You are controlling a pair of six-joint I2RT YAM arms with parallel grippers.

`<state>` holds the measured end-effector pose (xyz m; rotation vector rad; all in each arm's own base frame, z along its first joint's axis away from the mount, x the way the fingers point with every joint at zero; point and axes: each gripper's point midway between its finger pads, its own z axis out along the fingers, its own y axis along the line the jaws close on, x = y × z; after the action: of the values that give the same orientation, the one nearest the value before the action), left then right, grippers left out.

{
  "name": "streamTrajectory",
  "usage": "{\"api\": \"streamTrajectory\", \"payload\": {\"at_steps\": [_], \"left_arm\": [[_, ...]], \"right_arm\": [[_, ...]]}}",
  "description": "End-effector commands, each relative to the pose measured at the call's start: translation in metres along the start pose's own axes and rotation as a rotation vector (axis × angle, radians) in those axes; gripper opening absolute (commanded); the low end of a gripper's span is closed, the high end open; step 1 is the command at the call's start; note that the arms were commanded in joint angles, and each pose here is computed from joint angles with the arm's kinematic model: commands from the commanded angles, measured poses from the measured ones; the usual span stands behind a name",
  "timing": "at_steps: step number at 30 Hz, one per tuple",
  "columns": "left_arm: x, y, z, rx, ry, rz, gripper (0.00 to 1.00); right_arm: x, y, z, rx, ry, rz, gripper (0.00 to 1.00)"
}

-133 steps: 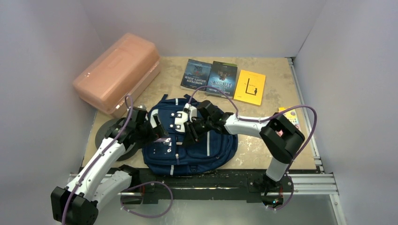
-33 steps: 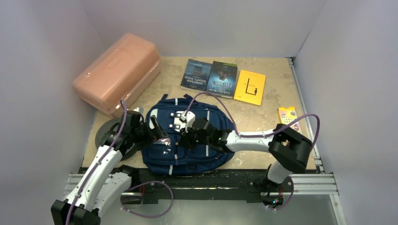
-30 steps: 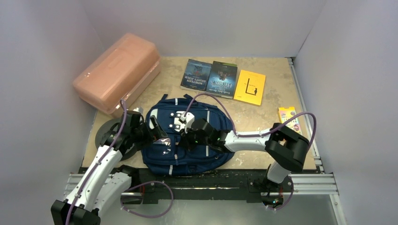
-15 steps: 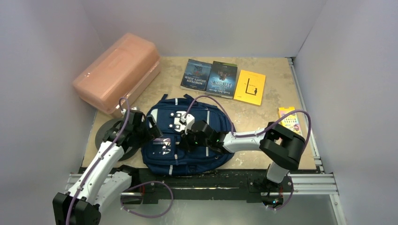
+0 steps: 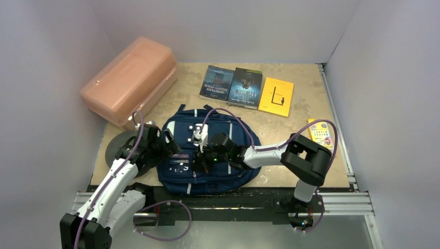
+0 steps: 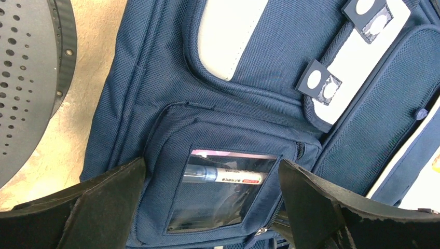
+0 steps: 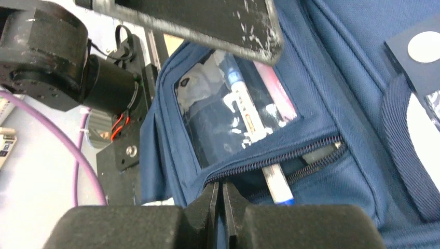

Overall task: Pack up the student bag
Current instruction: Place the stationery in the student bag.

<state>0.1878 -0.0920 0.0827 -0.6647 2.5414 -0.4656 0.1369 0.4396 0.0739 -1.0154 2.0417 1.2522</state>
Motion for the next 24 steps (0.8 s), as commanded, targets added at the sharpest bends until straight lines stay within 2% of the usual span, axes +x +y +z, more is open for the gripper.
{"api": "streamTrajectory", "payload": {"at_steps": [1, 7, 10, 12, 16, 21, 24], "left_arm": [[-0.004, -0.013, -0.008, 0.054, -0.010, -0.016, 1.00], [-0.003, -0.010, -0.010, 0.045, -0.018, -0.017, 1.00], [-0.001, -0.009, -0.008, 0.049, -0.009, -0.020, 1.00], [0.000, -0.009, -0.006, 0.049, -0.006, -0.023, 1.00], [0.001, -0.009, -0.005, 0.049, 0.003, -0.024, 1.00], [0.005, -0.010, -0.002, 0.059, 0.020, -0.033, 1.00], [0.006, -0.012, -0.001, 0.065, 0.031, -0.037, 1.00]], "right_arm": [[-0.016, 0.024, -0.024, -0.067, -0.055, 0.013, 0.12], [-0.023, -0.006, -0.048, 0.097, -0.073, 0.106, 0.27], [-0.031, -0.026, -0.053, 0.117, -0.087, 0.179, 0.27], [-0.034, -0.032, -0.049, 0.104, -0.086, 0.213, 0.23], [-0.039, -0.036, -0.038, 0.090, -0.083, 0.245, 0.07], [-0.028, -0.050, -0.022, 0.119, -0.046, 0.256, 0.04], [-0.023, -0.038, -0.010, 0.072, -0.020, 0.248, 0.02]]}}
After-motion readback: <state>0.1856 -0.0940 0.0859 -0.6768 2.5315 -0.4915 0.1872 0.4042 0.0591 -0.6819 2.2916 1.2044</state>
